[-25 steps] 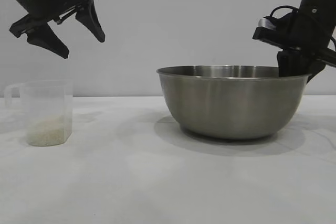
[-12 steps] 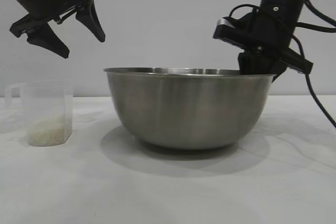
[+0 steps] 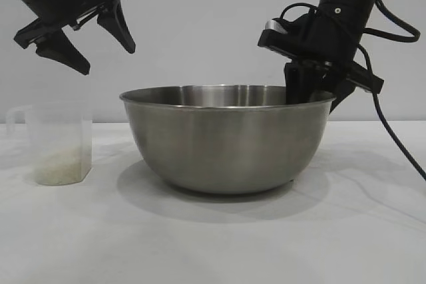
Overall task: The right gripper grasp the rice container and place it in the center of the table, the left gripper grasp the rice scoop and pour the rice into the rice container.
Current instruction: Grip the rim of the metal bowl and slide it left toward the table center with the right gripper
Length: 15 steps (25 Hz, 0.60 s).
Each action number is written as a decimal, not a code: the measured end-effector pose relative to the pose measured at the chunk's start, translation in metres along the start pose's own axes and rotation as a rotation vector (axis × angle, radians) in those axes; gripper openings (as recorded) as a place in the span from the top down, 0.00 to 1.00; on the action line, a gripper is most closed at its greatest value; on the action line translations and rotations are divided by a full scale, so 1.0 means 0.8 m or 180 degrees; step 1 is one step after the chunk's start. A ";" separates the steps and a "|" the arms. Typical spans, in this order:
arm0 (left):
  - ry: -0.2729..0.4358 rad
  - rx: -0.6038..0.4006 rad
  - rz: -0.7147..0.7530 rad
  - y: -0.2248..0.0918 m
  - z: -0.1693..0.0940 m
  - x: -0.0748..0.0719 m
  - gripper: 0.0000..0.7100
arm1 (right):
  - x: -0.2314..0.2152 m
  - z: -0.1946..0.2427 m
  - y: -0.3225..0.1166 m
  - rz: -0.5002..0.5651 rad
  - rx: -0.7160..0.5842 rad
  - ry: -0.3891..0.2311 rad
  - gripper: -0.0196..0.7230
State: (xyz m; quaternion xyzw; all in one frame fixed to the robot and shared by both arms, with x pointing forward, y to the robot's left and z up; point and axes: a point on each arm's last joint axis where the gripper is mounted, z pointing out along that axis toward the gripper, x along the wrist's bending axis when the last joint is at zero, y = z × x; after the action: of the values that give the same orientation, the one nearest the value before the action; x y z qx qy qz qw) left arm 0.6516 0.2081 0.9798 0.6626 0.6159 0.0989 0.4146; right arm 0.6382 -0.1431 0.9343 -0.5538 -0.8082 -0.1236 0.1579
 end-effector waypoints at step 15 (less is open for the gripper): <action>0.0000 0.0000 -0.0001 0.000 0.000 0.000 0.25 | 0.025 -0.087 -0.016 -0.0301 -0.0301 -0.0405 0.27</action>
State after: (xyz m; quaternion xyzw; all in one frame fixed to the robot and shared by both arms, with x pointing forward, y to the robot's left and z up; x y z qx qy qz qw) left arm 0.6516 0.2081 0.9799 0.6624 0.6160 0.0988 0.4146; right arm 0.6279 -0.1564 1.0058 -0.5285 -0.8351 -0.1336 0.0739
